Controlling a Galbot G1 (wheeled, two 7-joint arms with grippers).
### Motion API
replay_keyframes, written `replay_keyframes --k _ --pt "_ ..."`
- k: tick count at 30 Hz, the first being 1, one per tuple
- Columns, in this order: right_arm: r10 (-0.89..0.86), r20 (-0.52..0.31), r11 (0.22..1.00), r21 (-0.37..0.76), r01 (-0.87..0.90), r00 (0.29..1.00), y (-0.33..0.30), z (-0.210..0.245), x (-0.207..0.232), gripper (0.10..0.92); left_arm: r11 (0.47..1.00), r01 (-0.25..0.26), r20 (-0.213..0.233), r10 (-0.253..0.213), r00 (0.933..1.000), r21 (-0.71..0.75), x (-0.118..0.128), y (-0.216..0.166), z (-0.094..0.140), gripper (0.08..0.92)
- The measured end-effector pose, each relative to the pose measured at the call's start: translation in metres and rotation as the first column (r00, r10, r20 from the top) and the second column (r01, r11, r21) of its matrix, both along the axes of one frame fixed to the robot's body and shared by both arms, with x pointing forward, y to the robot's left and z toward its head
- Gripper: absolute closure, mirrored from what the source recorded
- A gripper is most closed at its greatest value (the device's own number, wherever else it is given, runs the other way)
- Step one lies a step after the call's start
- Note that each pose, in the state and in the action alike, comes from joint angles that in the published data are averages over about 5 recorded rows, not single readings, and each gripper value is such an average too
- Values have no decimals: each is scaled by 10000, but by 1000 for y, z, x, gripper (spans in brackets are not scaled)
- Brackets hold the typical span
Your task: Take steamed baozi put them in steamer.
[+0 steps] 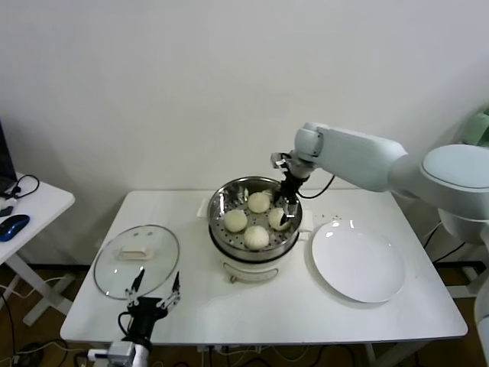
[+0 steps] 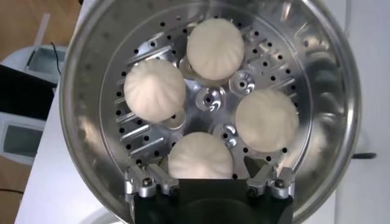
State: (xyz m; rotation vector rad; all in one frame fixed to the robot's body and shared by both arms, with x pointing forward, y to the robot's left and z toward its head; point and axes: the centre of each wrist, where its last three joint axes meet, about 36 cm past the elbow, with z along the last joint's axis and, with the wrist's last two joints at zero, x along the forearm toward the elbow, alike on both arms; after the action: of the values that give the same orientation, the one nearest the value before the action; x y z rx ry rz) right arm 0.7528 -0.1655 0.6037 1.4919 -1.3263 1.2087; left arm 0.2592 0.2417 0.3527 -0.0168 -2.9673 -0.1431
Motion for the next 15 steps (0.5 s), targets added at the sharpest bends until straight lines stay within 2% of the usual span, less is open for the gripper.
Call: replay_keyframes --k 7,15 --pt "-235 7 9984 521 235 9997 -7 30 1 200 10000 3 16 -3 10000 19 1 0 0 177" --pt "-732 489 9904 1212 669 9961 -36 74 -4 200 10000 -51 63 51 10000 43 5 3 1 177"
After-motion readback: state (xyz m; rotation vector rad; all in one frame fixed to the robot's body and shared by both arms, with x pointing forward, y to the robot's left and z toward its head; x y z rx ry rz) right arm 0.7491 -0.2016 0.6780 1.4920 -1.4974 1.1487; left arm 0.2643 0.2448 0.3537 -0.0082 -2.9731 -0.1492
